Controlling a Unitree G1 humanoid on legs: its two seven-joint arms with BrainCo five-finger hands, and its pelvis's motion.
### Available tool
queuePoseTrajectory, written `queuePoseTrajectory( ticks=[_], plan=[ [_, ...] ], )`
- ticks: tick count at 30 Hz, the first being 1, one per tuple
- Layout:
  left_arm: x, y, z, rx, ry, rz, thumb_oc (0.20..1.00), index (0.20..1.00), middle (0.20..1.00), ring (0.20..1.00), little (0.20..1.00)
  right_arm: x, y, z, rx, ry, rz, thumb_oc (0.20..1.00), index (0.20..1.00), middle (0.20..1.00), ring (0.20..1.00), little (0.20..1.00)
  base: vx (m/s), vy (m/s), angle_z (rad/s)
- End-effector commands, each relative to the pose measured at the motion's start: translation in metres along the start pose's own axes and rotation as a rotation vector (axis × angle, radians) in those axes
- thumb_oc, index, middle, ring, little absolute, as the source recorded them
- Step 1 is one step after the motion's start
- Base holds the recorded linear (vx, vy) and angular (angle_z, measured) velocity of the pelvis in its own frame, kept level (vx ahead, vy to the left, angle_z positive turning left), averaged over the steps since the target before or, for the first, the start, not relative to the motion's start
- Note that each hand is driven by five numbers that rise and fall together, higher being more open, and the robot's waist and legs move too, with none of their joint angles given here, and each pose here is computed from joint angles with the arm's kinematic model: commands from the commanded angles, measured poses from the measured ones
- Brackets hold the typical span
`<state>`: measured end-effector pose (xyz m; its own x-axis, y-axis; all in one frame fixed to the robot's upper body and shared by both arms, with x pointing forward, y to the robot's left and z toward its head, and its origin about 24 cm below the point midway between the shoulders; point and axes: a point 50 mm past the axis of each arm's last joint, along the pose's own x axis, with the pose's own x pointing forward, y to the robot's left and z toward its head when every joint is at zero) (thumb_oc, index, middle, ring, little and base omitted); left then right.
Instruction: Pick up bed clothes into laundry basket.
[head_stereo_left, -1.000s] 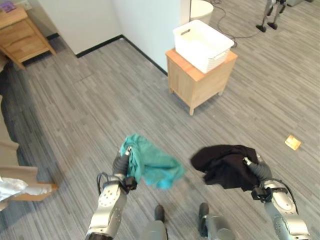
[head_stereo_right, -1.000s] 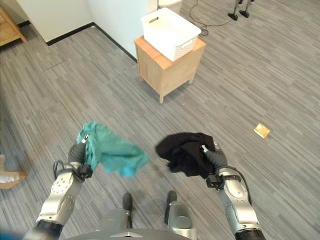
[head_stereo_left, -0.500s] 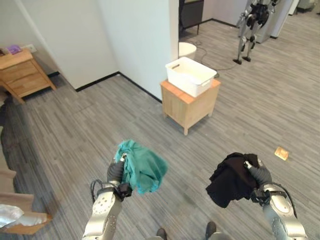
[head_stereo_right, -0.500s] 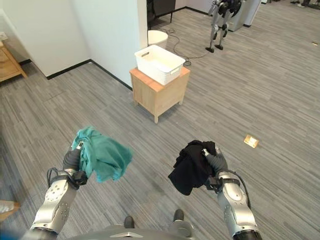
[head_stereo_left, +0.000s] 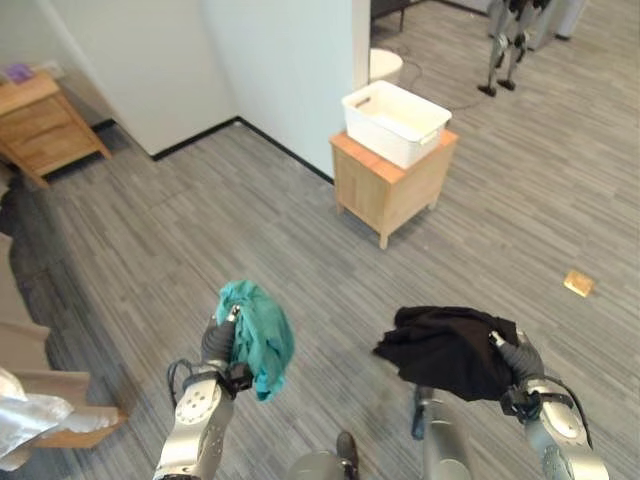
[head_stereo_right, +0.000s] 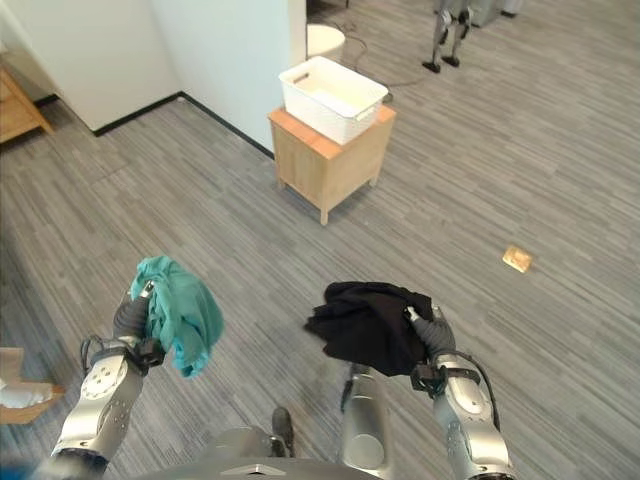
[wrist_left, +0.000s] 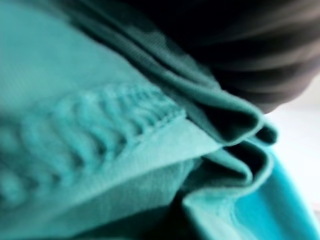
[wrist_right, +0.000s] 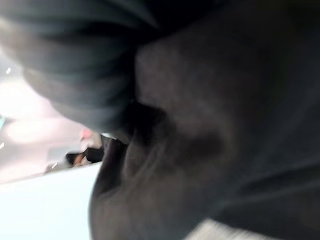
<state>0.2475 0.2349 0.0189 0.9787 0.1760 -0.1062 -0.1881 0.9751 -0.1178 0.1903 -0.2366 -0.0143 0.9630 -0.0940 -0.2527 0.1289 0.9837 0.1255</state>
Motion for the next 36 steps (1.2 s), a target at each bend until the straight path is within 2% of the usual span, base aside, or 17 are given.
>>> queuePoseTrajectory(
  ticks=[1,4,6,9,12,17,25,30,32,36],
  plan=[
    [0.004,-0.013,0.041,0.007,-0.210,-0.089,0.200,0.200,0.200,0.200,0.200,0.009,-0.006,0.037,-0.007,-0.180,0.004,0.200,0.200,0.200,0.200,0.200,0.33,-0.155,0.60],
    [0.003,-0.020,0.035,-0.041,-0.195,-0.093,0.200,0.200,0.200,0.200,0.200,0.013,-0.005,0.034,-0.010,-0.163,0.008,0.200,0.200,0.200,0.200,0.200,0.38,-0.262,0.24],
    [0.006,-0.034,0.039,-0.140,-0.199,-0.130,0.200,0.200,0.200,0.200,0.200,0.020,-0.005,0.055,0.026,-0.261,-0.002,0.200,0.200,0.200,0.200,0.200,0.59,-0.641,0.30],
    [0.011,-0.043,0.034,-0.182,-0.174,-0.142,0.200,0.200,0.200,0.200,0.200,0.019,-0.011,0.059,0.041,-0.274,-0.042,0.200,0.200,0.200,0.200,0.200,0.47,-0.178,0.32],
    [0.006,-0.039,0.022,-0.147,-0.128,-0.134,0.200,0.200,0.200,0.200,0.200,0.007,-0.026,0.049,0.001,-0.234,-0.090,0.200,0.200,0.200,0.200,0.200,0.34,0.012,0.14],
    [0.008,-0.035,0.022,-0.148,-0.132,-0.110,0.200,0.200,0.200,0.200,0.200,0.004,-0.030,0.045,0.015,-0.232,-0.127,0.200,0.200,0.200,0.200,0.200,0.26,0.085,0.03],
    [-0.005,-0.007,0.006,-0.118,-0.090,-0.005,0.200,0.200,0.200,0.200,0.200,0.009,-0.030,0.049,-0.054,-0.228,-0.093,0.200,0.200,0.200,0.200,0.200,0.38,0.145,-0.34],
    [-0.002,-0.006,0.012,-0.093,-0.098,-0.020,0.200,0.200,0.200,0.200,0.200,0.015,-0.017,0.046,-0.013,-0.228,-0.068,0.200,0.200,0.200,0.200,0.200,0.25,0.269,-0.67],
    [0.002,-0.003,0.022,-0.051,-0.134,-0.019,0.200,0.200,0.200,0.200,0.200,0.019,-0.009,0.045,-0.061,-0.214,-0.028,0.200,0.200,0.200,0.200,0.200,0.14,0.220,-0.53],
    [0.002,-0.003,0.022,-0.051,-0.134,-0.019,0.200,0.200,0.200,0.200,0.200,0.019,-0.009,0.045,-0.061,-0.214,-0.028,0.200,0.200,0.200,0.200,0.200,0.10,0.137,-0.37]
  ],
)
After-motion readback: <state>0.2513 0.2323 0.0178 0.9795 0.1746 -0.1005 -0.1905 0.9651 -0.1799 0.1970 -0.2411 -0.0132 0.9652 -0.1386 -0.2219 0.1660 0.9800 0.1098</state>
